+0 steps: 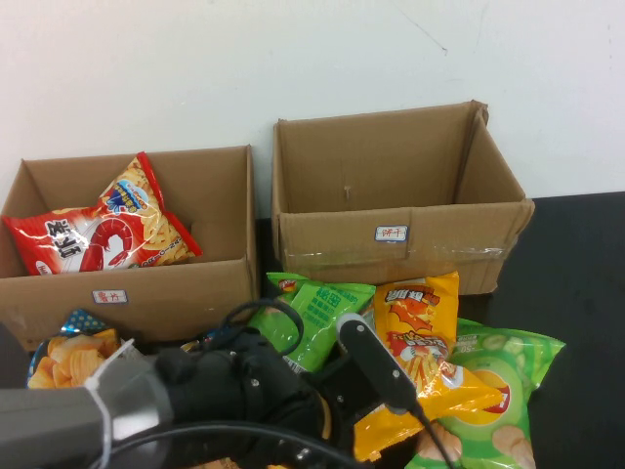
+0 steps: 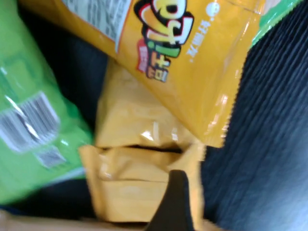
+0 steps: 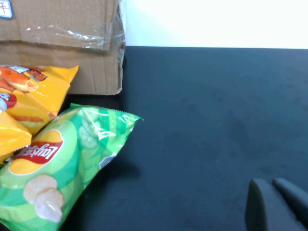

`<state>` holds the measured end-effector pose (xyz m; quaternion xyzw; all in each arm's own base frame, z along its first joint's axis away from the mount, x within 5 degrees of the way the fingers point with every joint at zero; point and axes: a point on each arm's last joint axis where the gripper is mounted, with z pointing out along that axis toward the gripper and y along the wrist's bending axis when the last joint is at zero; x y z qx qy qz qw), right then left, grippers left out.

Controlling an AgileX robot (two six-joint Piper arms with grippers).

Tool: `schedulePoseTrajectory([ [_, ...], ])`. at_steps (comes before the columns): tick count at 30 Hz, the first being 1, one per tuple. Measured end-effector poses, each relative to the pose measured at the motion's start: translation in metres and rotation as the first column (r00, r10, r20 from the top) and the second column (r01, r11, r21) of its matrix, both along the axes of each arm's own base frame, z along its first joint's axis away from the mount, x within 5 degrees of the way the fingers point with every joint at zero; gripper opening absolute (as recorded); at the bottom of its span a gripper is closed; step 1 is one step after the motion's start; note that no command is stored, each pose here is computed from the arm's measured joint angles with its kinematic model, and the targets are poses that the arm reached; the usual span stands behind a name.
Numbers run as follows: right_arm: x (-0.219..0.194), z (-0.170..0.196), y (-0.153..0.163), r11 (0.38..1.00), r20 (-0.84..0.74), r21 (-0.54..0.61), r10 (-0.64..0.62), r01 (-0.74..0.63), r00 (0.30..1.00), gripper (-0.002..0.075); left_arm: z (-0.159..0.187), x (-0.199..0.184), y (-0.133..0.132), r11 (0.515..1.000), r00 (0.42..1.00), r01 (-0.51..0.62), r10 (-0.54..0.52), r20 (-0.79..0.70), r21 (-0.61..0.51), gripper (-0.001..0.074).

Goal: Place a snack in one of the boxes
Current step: Pick up the potato chip

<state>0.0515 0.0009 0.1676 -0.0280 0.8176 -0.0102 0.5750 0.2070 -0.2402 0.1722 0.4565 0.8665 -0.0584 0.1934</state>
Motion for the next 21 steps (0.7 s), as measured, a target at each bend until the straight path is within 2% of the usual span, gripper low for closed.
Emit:
schedulePoseTrajectory([
  [3, 0.0, 0.0, 0.0, 1.0, 0.0, 0.0, 0.0, 0.0, 1.0, -0.0001, 0.0, 0.002, 0.01, 0.995, 0.995, 0.078, -0.081, 0.06, 0.064, 0.0588],
  [6, 0.0, 0.0, 0.0, 1.0, 0.0, 0.0, 0.0, 0.0, 1.0, -0.0001, -0.001, 0.006, 0.035, 0.985, 0.993, 0.077, -0.09, 0.077, 0.157, 0.0588],
  [9, 0.0, 0.0, 0.0, 1.0, 0.0, 0.0, 0.0, 0.0, 1.0, -0.0001, -0.001, 0.012, 0.064, 0.969, 0.998, -0.009, -0.007, 0.063, 0.249, 0.0588],
  [11, 0.0, 0.0, 0.0, 1.0, 0.0, 0.0, 0.0, 0.0, 1.0, -0.0001, 0.001, 0.016, 0.082, 0.959, 0.996, -0.079, 0.063, 0.068, 0.272, 0.0588],
  [14, 0.0, 0.0, 0.0, 1.0, 0.0, 0.0, 0.0, 0.0, 1.0, -0.0001, 0.003, 0.025, 0.105, 0.946, 0.99, -0.133, 0.112, 0.085, 0.296, 0.0588],
  [16, 0.0, 0.0, 0.0, 1.0, 0.0, 0.0, 0.0, 0.0, 1.0, -0.0001, 0.002, 0.032, 0.117, 0.94, 0.991, -0.11, 0.081, 0.102, 0.323, 0.0588],
  [21, 0.0, 0.0, 0.0, 1.0, 0.0, 0.0, 0.0, 0.0, 1.0, -0.0001, 0.001, 0.048, 0.141, 0.913, 0.977, 0.036, -0.117, 0.176, 0.407, 0.0588],
])
